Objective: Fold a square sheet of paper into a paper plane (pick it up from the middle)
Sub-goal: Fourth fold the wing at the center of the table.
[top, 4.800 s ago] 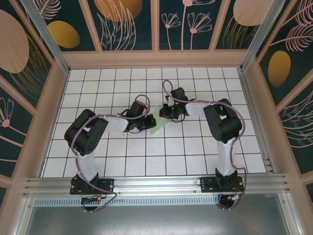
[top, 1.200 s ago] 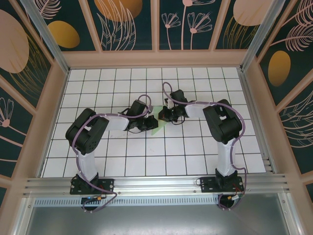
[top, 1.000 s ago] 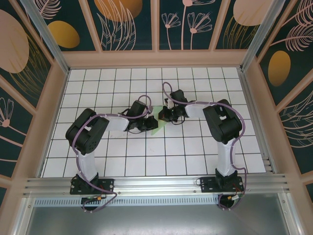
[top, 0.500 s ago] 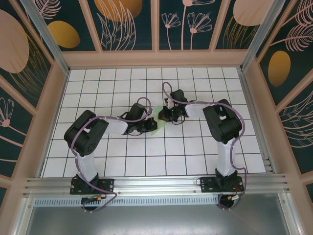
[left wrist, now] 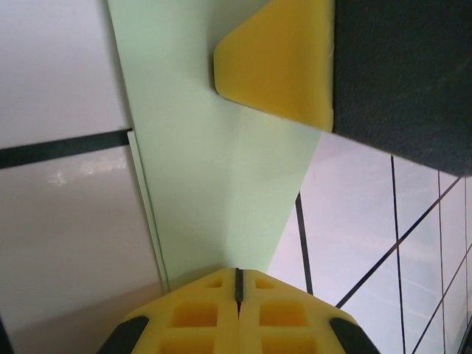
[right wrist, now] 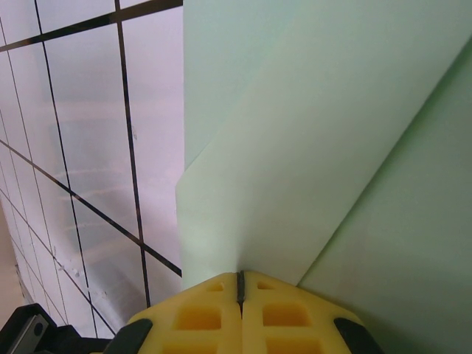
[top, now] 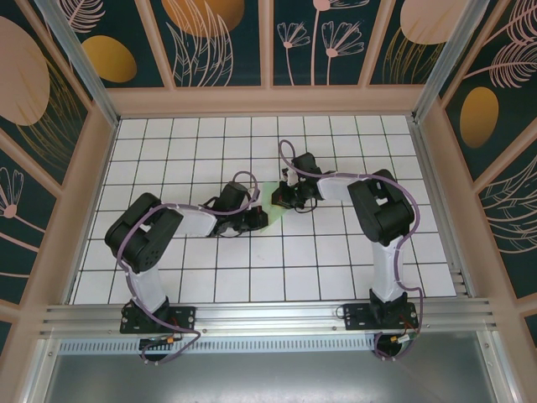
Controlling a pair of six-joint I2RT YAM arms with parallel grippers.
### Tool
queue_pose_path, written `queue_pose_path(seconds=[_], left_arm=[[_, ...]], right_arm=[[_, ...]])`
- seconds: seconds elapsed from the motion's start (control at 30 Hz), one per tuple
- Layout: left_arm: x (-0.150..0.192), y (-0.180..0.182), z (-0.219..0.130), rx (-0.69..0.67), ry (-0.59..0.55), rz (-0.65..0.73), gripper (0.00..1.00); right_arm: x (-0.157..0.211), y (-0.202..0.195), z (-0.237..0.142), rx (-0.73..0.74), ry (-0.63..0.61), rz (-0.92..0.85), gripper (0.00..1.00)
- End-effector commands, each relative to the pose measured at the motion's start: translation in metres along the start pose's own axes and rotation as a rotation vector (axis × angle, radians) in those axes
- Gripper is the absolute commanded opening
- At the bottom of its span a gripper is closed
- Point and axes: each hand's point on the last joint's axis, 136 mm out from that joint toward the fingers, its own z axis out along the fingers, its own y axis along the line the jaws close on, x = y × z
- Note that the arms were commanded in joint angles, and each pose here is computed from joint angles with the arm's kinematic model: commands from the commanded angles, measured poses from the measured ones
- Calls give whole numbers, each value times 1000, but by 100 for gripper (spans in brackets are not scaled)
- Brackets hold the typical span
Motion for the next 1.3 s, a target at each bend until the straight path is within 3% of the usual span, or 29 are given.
queue_pose_path(seconds=[0.0, 0.63, 0.8, 1.0, 1.27], left_arm=[[68, 34, -5, -115, 218, -76, 0], [83, 34, -17, -136, 246, -30, 0], [56, 19, -22, -138, 158, 6, 0], [-3, -30, -38, -69, -38, 75, 0], [-40, -33, -29, -116, -145, 55, 0]], right_arm=[[32, -81, 23, 253, 72, 102, 1], [34, -85, 23, 265, 78, 107, 1], [35, -85, 23, 266, 79, 108, 1], [32, -83, 23, 260, 75, 108, 1], [31, -81, 24, 251, 73, 108, 1]])
